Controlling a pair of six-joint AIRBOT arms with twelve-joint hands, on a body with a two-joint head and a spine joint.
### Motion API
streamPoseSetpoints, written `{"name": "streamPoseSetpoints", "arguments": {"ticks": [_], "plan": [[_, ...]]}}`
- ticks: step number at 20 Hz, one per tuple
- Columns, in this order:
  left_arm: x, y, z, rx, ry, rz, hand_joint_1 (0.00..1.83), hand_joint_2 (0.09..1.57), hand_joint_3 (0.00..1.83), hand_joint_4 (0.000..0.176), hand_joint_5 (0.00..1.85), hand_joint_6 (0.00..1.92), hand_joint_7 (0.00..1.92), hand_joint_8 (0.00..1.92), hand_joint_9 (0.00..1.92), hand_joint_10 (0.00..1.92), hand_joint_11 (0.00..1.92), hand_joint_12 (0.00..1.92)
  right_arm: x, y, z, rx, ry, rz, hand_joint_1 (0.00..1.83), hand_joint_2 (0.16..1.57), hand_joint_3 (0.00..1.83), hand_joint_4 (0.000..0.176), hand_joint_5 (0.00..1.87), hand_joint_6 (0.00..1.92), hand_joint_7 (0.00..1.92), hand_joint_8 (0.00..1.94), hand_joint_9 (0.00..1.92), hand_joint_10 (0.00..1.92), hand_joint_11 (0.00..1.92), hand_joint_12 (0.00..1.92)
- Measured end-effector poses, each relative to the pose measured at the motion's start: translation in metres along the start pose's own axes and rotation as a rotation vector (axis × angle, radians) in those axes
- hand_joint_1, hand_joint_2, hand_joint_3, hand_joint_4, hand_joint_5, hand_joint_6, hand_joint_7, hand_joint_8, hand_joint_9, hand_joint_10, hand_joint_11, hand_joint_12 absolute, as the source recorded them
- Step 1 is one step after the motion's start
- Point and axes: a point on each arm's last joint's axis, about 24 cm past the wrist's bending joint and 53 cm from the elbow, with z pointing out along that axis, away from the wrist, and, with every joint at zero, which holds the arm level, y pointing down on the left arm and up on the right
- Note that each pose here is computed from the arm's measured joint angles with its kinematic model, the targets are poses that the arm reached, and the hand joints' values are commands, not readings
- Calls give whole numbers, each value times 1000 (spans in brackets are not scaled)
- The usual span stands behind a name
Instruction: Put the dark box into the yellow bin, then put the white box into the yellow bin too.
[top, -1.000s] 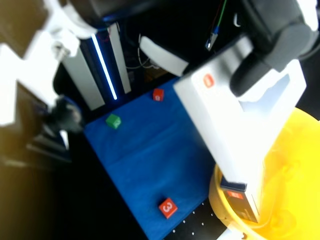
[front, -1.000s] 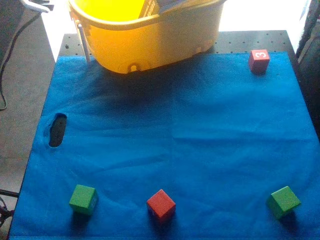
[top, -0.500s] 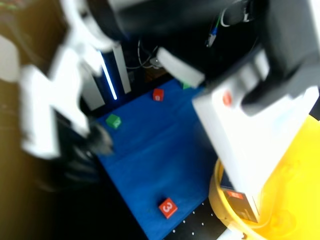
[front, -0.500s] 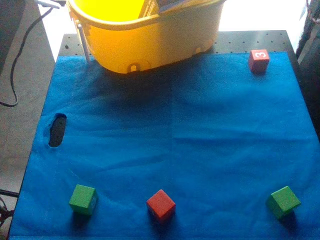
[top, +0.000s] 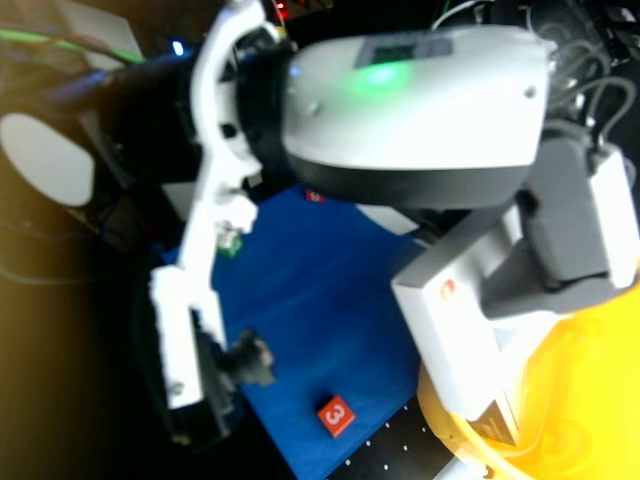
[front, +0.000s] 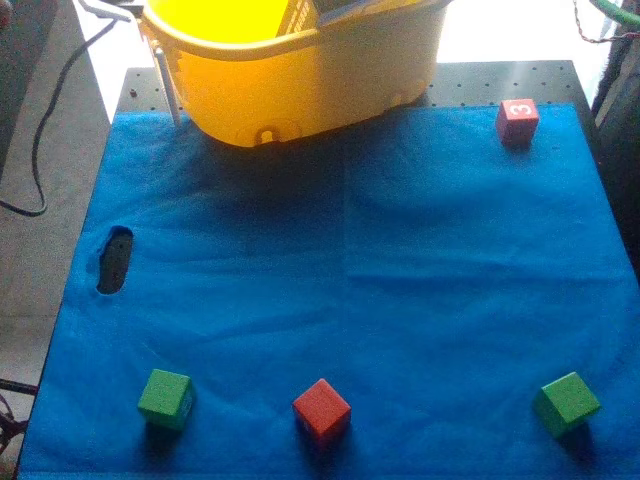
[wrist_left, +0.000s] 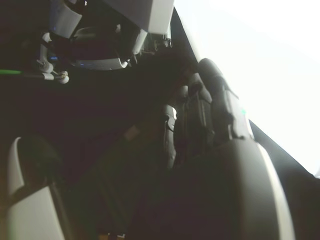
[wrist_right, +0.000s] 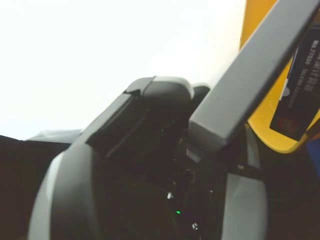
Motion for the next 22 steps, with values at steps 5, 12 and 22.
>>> {"name": "streamPoseSetpoints", "arguments": {"ticks": [5,12,22], "plan": [[1,0,0,1,3,0,815,786,2,135,240,0,229,2,259,6,0,584,2,0,0,2,7,3,928,860,6,141,261,1,472,0,459,0,248,186],[1,0,0,0,3,0,796,819,0,146,238,0,234,0,240,5,0,663,0,3,-5,-4,9,7,915,826,0,131,246,0,462,0,405,8,158,141],[6,42,-32,-119,-6,-36,814,848,0,147,179,4,171,2,196,1,0,571,-8,-5,-45,7,20,-2,898,800,5,102,116,0,401,0,380,2,218,142]]}}
